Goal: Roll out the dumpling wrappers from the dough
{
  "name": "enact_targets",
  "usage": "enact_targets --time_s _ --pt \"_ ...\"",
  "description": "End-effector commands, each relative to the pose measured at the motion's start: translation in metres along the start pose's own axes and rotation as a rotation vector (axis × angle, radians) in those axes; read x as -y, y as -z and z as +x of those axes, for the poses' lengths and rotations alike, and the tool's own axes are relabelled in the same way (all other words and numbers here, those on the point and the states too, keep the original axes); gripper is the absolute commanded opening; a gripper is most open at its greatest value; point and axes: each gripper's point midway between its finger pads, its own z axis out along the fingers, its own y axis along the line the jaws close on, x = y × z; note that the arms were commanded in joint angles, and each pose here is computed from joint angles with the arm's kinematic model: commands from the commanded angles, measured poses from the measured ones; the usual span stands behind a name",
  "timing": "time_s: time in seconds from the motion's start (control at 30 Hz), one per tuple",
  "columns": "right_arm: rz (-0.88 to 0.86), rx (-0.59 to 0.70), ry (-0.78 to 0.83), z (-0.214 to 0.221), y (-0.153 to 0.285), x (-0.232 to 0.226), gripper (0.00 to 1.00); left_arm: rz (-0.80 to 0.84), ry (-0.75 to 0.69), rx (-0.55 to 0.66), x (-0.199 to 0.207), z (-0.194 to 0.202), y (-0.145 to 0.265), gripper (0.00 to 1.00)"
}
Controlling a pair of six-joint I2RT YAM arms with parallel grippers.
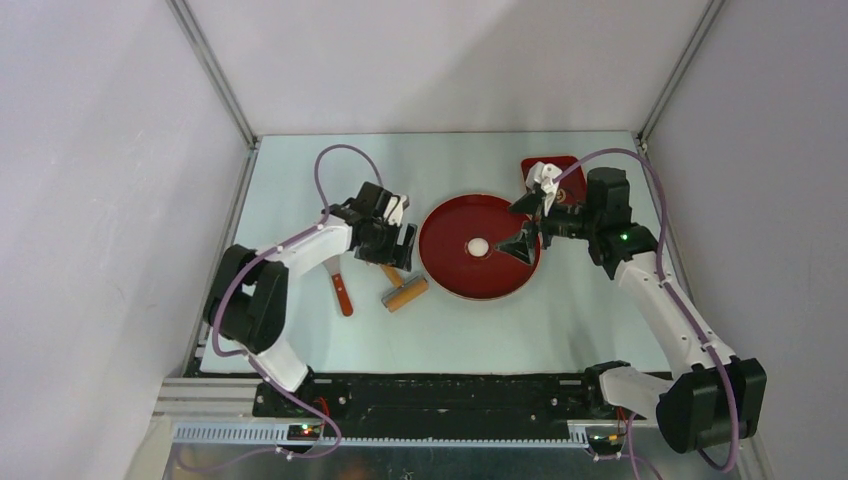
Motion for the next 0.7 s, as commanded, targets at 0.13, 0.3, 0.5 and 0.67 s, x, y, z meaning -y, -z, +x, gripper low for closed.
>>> enact_targets --time_s 0.13,0.3,0.5,0.67 --pt "-0.024 -0.011 0.011 0.006 -0.004 -0.001 0.99 0.014 0.075 0.039 0.007 0.001 0.012 0.88" --pt "-0.023 -0.017 0.015 0.008 -0.004 -0.001 0.99 -0.014 0.088 0.005 0.001 0.009 0.002 0.86" --pt "-0.026 -0.015 0.026 0.006 -0.003 -0.002 0.99 -0.009 0.099 -0.041 0.001 0.014 -0.012 0.84" --pt "-0.046 -0.011 0.032 0.005 -0.004 -0.007 0.99 -0.019 0.097 -0.062 -0.002 0.013 -0.021 0.72"
